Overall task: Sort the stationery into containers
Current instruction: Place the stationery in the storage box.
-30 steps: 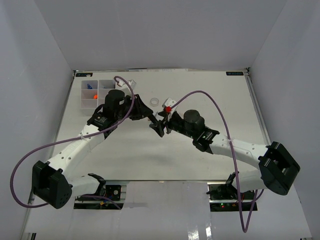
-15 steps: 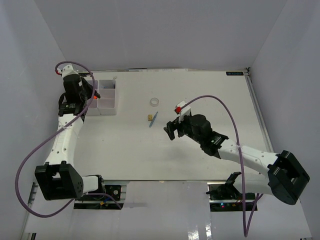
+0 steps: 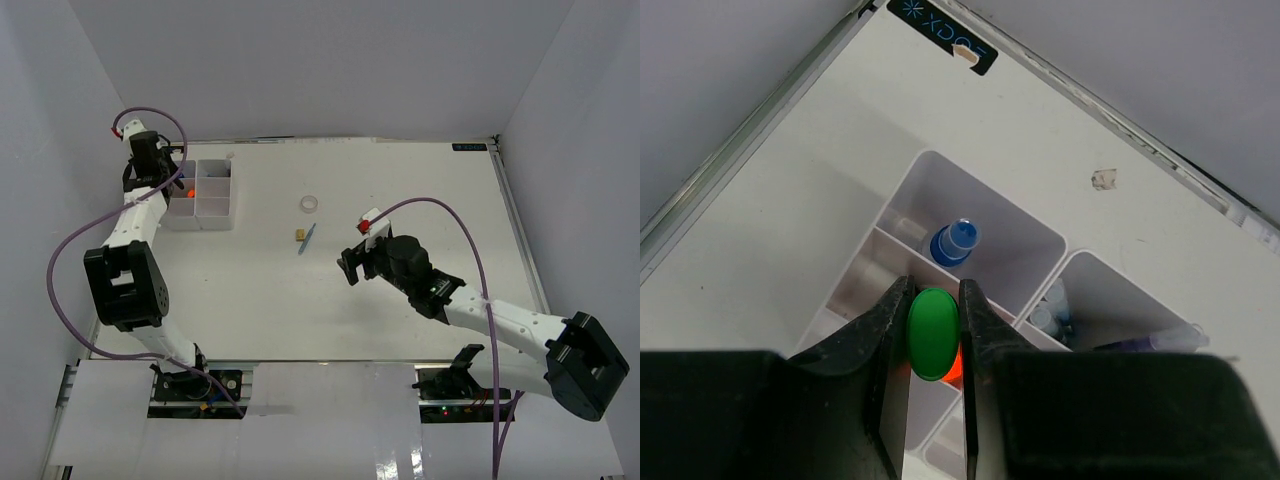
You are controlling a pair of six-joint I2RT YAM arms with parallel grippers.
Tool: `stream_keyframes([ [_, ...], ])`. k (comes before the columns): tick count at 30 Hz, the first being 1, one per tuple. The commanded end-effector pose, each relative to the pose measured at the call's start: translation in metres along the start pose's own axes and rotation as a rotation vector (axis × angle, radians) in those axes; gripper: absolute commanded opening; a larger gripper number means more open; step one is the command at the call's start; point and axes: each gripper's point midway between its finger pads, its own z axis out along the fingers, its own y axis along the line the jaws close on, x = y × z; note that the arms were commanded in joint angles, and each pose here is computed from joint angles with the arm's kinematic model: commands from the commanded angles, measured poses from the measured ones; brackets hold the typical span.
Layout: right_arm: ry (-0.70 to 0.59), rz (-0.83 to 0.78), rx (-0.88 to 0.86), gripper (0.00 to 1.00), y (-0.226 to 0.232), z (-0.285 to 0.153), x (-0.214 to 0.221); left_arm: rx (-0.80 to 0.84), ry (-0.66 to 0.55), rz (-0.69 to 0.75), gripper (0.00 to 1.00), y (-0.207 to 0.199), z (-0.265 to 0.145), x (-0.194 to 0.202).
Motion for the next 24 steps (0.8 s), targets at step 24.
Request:
stream_keyframes([
  [24,0.028,0.048,0.183,0.90,-0.032,-0.016,0.010,0.033,0.039,0.002,0.55,-0.007,0.016,0.001],
])
